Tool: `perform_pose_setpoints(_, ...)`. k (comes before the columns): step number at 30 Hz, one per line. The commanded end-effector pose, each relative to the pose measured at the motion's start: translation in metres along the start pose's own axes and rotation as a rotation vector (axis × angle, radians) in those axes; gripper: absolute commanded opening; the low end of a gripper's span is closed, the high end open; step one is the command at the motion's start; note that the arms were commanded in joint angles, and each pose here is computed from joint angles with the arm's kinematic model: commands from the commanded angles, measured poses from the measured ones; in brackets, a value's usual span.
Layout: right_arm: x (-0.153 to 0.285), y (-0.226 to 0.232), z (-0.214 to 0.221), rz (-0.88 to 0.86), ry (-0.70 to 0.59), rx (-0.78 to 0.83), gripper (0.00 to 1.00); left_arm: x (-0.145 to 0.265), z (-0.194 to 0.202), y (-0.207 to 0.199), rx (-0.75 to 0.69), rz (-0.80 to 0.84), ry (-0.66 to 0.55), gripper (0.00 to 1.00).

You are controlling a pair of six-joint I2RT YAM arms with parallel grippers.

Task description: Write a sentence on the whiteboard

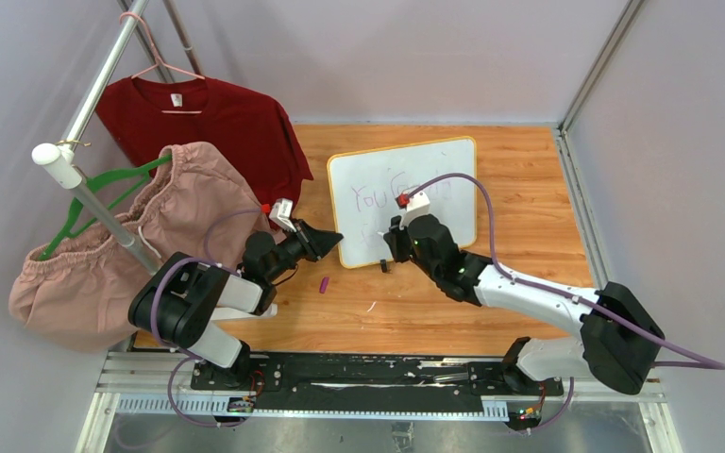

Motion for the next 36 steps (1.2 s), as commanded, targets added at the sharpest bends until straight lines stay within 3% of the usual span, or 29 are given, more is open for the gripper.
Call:
perform_pose_setpoints(1, -0.004, -0.018, -0.009, 0.084, -0.014, 0.006, 0.00, 0.000, -0.007, -0.014, -0.024, 0.070, -0.040, 0.00)
perform_pose_setpoints(36, 0.013, -0.029, 0.033, 0.057, 0.085, 0.008, 0.00, 0.000, -0.007, -0.014, -0.025, 0.069, -0.041, 0.00)
Point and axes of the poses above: each gripper's point midway between its finger pads, its own x axis back along the fingers, its own y axis along the line the jaws close on, z = x × y, the point moved 6 cm from there along x, back along the fingers, and after that the axes turned 4 degrees about x, right-handed, at the moved point
